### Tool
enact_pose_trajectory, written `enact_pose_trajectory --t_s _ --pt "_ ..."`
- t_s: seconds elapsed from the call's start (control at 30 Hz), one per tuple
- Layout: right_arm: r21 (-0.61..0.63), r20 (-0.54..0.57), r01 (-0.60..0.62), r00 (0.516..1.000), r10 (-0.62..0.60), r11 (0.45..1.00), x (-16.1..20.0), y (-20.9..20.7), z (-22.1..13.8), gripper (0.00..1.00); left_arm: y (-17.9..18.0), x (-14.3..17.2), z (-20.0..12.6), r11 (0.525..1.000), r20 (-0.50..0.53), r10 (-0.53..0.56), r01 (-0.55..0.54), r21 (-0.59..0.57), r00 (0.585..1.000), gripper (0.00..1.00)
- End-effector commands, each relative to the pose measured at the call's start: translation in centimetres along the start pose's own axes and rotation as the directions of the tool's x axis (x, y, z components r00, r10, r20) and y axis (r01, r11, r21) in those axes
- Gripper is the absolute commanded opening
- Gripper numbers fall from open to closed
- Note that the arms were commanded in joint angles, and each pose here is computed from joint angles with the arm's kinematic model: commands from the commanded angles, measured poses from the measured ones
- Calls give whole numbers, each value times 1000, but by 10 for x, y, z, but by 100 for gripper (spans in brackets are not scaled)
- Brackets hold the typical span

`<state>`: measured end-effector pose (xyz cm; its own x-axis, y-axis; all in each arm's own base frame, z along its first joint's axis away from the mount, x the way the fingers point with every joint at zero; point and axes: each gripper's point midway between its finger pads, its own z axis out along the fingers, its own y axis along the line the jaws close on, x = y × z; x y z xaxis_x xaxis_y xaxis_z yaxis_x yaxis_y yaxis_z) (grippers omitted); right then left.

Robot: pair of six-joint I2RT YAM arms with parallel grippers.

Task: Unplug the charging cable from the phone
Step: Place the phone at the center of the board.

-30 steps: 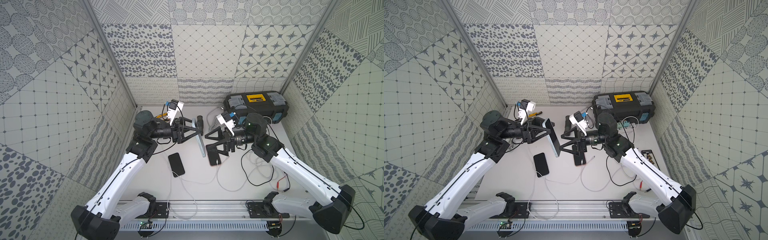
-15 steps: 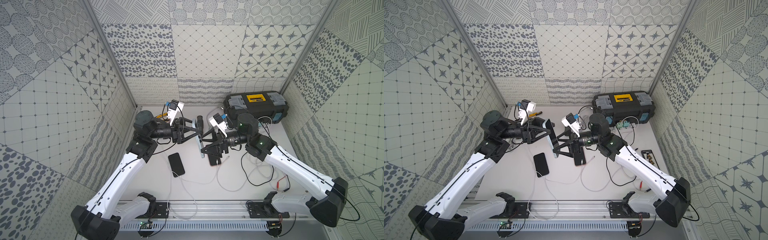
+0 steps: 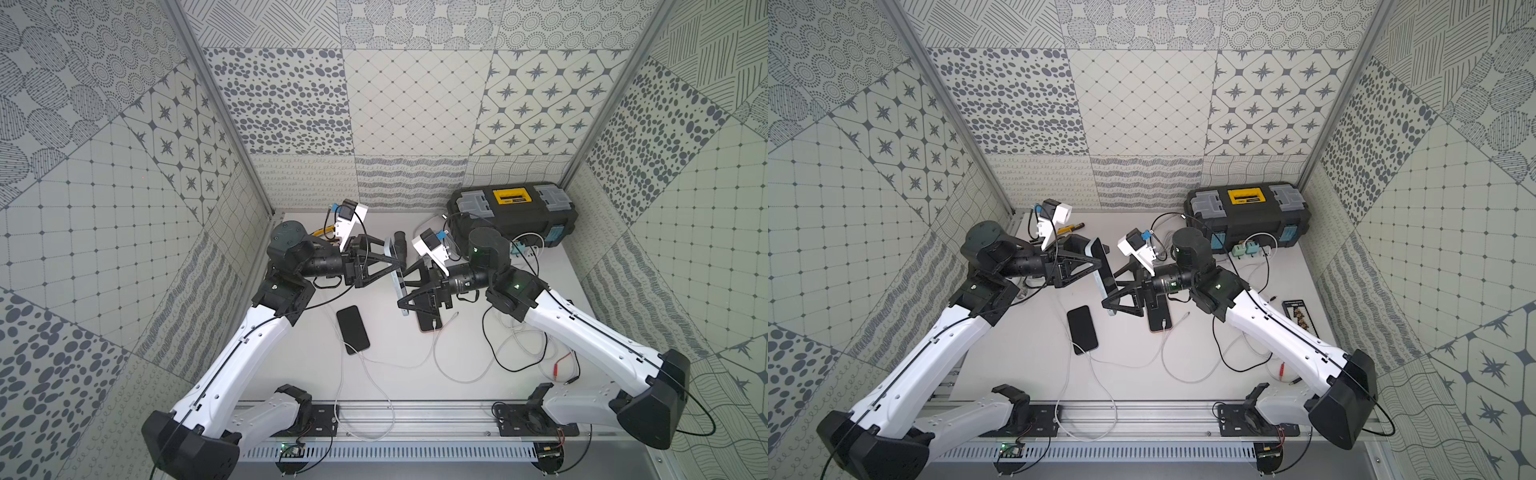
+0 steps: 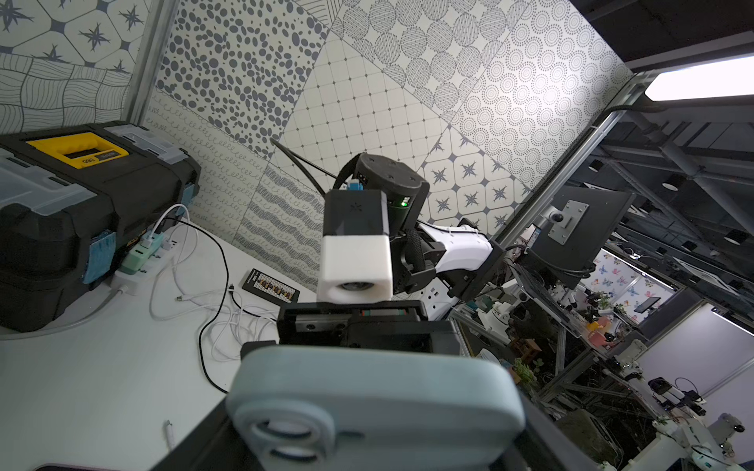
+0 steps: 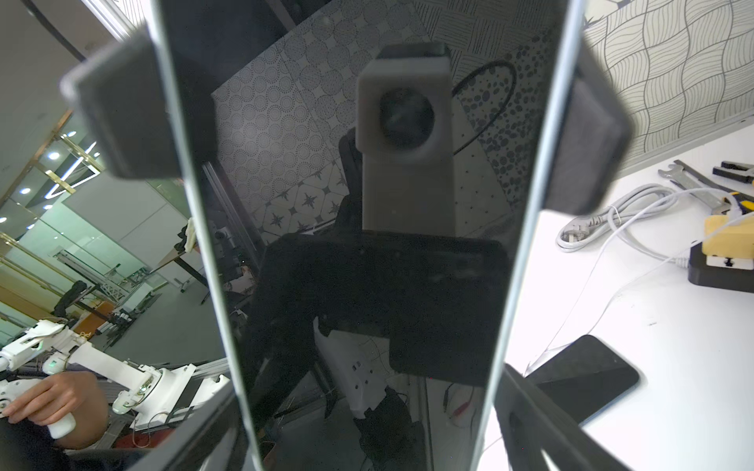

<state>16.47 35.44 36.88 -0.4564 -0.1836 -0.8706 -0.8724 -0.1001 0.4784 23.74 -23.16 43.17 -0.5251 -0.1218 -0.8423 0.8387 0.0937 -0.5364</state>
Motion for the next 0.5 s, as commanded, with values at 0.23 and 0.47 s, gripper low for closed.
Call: enact_pose_trajectory --t_s 0.23,0.47 --pt "7 18 36 999 -36 999 -9 0 2 66 -3 -8 -1 998 22 63 -63 -5 998 0" --pt "16 19 31 999 -31 999 -7 -1 1 54 2 -5 -3 996 23 76 -75 -43 997 78"
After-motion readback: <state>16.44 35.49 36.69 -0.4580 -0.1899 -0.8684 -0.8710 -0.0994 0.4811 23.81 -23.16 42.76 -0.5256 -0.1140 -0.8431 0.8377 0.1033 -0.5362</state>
